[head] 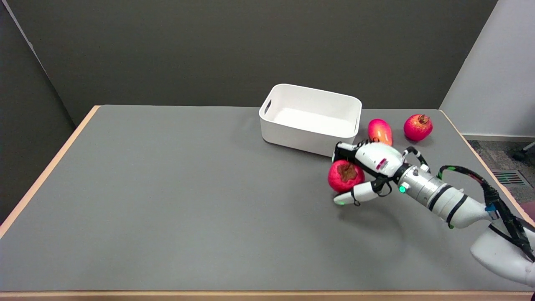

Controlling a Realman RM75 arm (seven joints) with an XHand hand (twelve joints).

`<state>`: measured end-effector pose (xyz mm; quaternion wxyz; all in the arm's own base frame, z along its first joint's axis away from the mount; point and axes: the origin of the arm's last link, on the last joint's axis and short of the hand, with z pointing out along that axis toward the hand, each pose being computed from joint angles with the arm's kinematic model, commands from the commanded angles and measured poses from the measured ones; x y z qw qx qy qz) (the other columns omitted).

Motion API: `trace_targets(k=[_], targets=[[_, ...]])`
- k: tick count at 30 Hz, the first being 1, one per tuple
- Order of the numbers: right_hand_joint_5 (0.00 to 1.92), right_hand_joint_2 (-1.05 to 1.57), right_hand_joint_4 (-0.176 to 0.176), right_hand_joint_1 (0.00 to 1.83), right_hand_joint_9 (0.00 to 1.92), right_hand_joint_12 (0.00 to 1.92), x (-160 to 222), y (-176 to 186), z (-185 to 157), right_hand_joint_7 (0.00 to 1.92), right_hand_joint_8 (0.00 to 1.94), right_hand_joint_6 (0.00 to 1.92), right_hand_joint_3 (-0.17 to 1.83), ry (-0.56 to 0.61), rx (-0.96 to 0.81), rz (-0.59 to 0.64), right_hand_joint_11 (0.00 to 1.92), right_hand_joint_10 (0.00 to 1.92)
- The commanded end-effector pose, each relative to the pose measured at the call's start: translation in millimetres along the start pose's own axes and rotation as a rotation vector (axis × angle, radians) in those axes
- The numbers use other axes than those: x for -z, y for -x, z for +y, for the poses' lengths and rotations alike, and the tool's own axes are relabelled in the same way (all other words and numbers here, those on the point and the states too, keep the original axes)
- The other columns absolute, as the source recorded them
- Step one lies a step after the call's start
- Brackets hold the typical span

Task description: Pick up the tomato.

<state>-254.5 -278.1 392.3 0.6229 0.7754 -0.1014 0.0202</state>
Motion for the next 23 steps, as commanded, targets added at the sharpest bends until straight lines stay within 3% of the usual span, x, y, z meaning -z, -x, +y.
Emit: trace_targets(k=[1, 14, 23], targets=[[0.65, 1.12, -0.176, 1.17, 0.81, 1.68, 0.2, -86.7, -4.7, 0.7, 1.55, 1.51, 0.35, -0.01, 0.009, 0.262, 0.61, 1.42], [0.65, 1.11, -0.176, 1.17, 0.84, 1.71, -9.3, -167.9, -6.9, 0.69, 1.57, 1.53, 0.39, -0.053, -0.009, 0.517, 0.62, 1.44], [0.63, 1.11, -0.176, 1.16, 0.84, 1.71, -51.2, -162.2, 21.2, 0.68, 1.6, 1.55, 0.4, 0.004, -0.067, 0.499, 0.62, 1.48]])
